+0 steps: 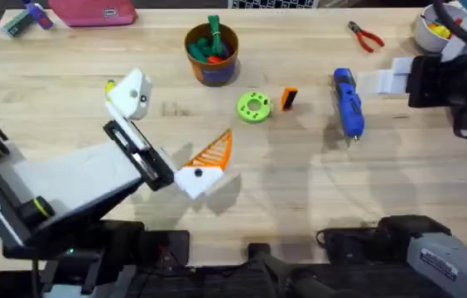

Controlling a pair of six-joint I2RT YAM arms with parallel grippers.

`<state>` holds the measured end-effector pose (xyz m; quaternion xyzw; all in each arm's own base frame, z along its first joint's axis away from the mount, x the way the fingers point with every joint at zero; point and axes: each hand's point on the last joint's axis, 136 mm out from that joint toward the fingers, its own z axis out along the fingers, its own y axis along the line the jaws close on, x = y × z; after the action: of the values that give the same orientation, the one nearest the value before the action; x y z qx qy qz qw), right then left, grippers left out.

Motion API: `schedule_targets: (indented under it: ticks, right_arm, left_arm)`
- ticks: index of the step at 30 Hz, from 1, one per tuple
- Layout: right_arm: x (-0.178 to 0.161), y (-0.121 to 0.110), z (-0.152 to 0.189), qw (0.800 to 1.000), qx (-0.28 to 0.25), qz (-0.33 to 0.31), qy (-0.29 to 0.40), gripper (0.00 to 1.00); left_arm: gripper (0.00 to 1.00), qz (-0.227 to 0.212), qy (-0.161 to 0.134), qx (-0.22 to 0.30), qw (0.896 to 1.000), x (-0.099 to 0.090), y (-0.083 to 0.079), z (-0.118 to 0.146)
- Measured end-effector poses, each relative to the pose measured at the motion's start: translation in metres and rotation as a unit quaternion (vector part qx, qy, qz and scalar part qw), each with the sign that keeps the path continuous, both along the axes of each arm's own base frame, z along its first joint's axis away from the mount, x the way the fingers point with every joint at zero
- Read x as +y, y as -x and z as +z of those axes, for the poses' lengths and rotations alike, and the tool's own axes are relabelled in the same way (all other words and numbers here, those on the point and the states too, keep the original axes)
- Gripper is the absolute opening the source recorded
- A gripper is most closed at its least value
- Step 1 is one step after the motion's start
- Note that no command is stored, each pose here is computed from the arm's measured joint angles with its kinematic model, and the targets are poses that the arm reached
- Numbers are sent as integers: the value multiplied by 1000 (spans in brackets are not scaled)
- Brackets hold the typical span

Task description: Pick up the gripper from the table and insert it into the empty holder that is missing its gripper. Then pick up a screw, insert it into the mounting hole, and use the screwdriver to tighten it. Finally, clean up the table by picking up the vegetable and placing it into the bucket.

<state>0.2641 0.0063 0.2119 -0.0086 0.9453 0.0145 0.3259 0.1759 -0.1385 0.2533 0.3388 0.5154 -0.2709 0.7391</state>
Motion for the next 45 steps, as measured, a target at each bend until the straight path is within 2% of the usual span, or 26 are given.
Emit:
schedule_targets:
  ticks: [6,10,17,22,30,37,45]
  right_arm:
    - [0,0,0,1000,0,0,0,994]
    - [0,0,0,1000,0,0,0,994]
    - [0,0,0,1000,0,0,0,994]
    - [0,0,0,1000,0,0,0,994]
    - [0,0,0,1000,0,0,0,994]
    - [0,0,0,1000,0,0,0,994]
    - [0,0,0,1000,0,0,0,994]
  left_arm:
    - [985,-41,17,37,998,-6,10,-10]
    - [985,-63,13,42,997,-11,18,-12]
    - [985,-77,13,117,990,-13,18,-37]
    - [985,-84,10,141,986,-14,19,-45]
    - [985,-114,-9,195,974,-17,27,-71]
    - [985,-150,-41,215,964,-22,41,-94]
    - [985,-173,-67,177,967,-25,49,-95]
